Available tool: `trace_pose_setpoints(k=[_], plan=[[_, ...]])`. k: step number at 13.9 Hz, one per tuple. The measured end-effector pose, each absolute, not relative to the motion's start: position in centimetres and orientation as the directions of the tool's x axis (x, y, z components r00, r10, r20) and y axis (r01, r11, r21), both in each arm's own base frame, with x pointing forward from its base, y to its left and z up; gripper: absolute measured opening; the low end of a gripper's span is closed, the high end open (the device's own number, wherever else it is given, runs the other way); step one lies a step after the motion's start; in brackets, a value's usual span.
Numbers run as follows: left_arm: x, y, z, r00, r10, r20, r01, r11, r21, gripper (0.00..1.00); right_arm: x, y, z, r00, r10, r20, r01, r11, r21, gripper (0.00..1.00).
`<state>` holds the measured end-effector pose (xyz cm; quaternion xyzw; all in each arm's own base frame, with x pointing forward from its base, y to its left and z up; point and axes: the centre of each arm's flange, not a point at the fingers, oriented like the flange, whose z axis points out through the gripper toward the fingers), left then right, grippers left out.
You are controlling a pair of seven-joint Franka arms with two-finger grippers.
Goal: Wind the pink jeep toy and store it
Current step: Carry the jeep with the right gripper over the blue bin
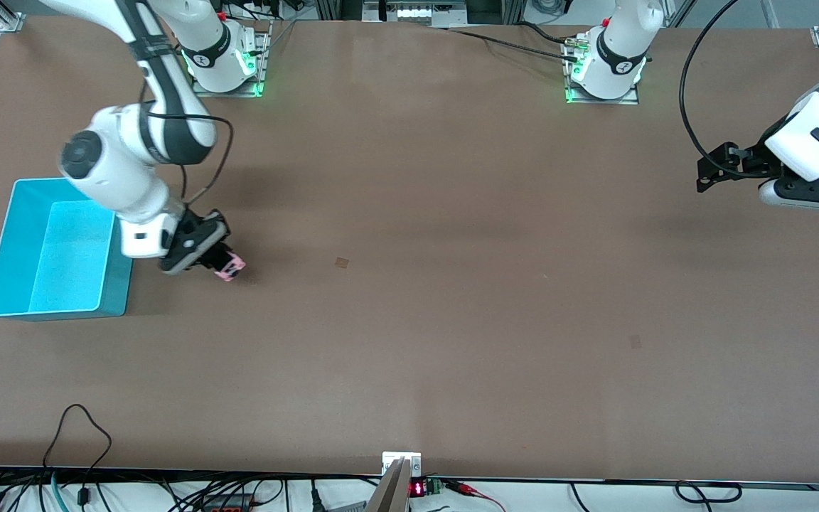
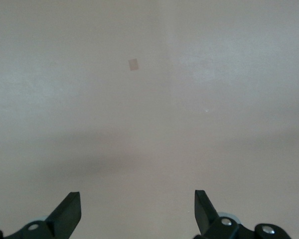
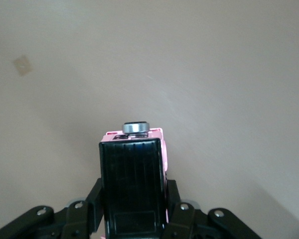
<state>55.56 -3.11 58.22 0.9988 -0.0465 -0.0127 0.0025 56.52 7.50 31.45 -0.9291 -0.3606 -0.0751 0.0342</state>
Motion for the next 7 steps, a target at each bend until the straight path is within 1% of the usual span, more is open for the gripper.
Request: trace_pose_setpoints(k=[4, 7], plan=[[55.6, -3.2, 58.3, 0.995, -0.097, -0.024, -0.097, -0.995, 0.006, 1.0, 56.7, -0.1, 32.1, 0.823, 0.55, 0.143, 0.556, -0.831, -0.009, 0.52], [55.5, -3.2, 58.3, 0.995, -0.097, -0.025, -0.097, -0.995, 0.006, 1.0, 56.5, -4.2, 32.3, 0.908, 0.398, 0.133, 0.402, -0.915, -0.01, 0.52]])
